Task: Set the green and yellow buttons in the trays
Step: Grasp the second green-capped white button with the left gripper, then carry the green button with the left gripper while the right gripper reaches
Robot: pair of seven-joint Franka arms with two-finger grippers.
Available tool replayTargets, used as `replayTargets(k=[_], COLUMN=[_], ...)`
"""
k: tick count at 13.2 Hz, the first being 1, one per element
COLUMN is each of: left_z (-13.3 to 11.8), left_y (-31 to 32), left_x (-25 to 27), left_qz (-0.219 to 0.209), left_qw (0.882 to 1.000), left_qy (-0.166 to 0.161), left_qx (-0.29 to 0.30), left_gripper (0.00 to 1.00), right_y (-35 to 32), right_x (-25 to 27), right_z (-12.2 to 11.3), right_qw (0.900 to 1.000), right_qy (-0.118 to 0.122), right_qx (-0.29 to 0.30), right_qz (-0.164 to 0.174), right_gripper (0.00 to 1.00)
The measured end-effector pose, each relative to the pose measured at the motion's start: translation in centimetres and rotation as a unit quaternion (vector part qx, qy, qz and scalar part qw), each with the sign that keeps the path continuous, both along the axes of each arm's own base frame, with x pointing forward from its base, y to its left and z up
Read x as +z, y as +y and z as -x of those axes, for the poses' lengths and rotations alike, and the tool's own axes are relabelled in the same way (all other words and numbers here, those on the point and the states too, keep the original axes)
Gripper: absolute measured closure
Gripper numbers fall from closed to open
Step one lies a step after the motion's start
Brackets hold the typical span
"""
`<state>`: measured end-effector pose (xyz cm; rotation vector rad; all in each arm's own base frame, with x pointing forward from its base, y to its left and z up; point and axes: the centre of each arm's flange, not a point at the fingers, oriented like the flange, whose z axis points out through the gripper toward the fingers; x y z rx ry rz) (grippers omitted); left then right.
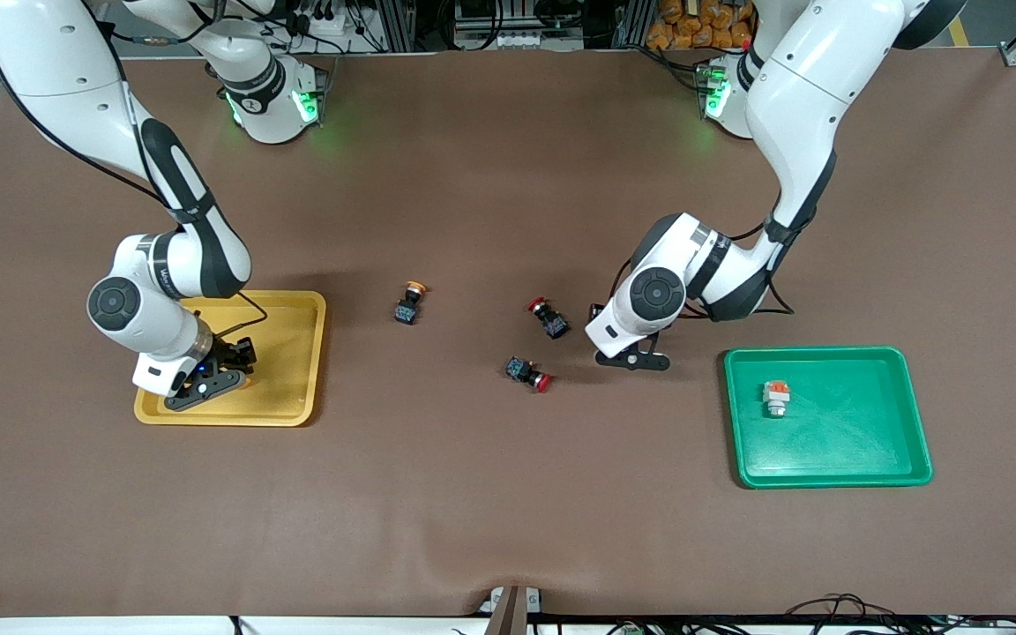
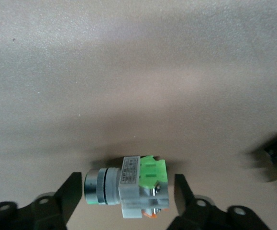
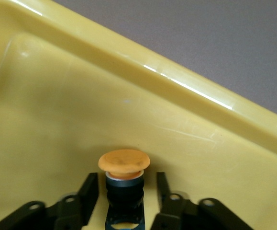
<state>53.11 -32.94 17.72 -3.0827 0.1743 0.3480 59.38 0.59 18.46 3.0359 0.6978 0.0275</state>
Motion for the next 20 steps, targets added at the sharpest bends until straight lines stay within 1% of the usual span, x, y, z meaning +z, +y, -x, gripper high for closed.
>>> replayTargets(k=[1,2,3,5,6,8,9,10,11,12,14,16,18,20], left_z=[0.0,-0.1,-0.1,-0.5,-0.9,-2.2,-3.3,-4.5,-5.7,-6.9,-9.2,-10.8,-12.1,-13.2], left_y=[0.0,0.0,0.1,0.2,0.3,0.8,1.3,2.0,2.9,4.0,7.0,10.8,15.0,19.1], left_x=[0.0,0.1,0.2,0.6,1.2,2.9,4.2,5.6,6.9,8.1,9.5,9.9,9.9,10.0], left_qz=[0.001,0.001,0.001,0.001,0.002,-0.001,-0.003,-0.005,-0.005,-0.004,0.001,0.002,-0.007,-0.019], left_qw=[1.000,1.000,1.000,1.000,1.000,0.999,0.999,0.999,0.998,0.998,0.996,0.996,0.997,0.997], left_qy=[-0.001,-0.002,-0.003,-0.008,-0.013,-0.019,-0.021,-0.024,-0.029,-0.035,-0.046,-0.046,-0.048,-0.055], left_qx=[0.000,0.000,0.001,0.013,0.018,0.026,0.032,0.041,0.051,0.061,0.074,0.076,0.068,0.059], left_gripper=[0.30,0.33,0.33,0.33,0.33,0.33,0.33,0.33,0.33,0.33,0.33,0.33,0.33,0.33], right_y=[-0.2,-0.3,-0.5,-0.7,-0.6,-0.5,-0.3,-0.2,0.0,0.2,1.0,2.3,5.8,11.2], right_x=[0.0,-0.1,-0.1,-0.1,-0.1,0.6,1.4,2.4,3.7,5.3,8.9,11.8,13.4,13.6], right_z=[0.0,0.0,0.0,0.1,0.2,0.4,0.5,0.5,0.5,0.3,-0.2,-0.7,-0.6,0.2], right_qw=[1.000,1.000,1.000,1.000,1.000,0.999,0.999,0.999,0.998,0.998,0.996,0.995,0.994,0.991], right_qy=[0.000,0.000,0.001,0.003,0.009,0.031,0.040,0.047,0.052,0.054,0.069,0.083,0.083,0.087], right_qx=[0.005,0.009,0.011,0.012,0.012,0.003,-0.004,-0.010,-0.014,-0.014,-0.013,-0.030,-0.060,-0.092], right_qz=[0.000,0.000,0.000,0.000,-0.001,-0.010,-0.018,-0.026,-0.033,-0.037,-0.046,-0.049,-0.046,-0.046], right_gripper=[0.27,0.18,0.11,0.09,0.09,0.08,0.08,0.02,0.00,0.00,0.00,0.00,0.00,0.00])
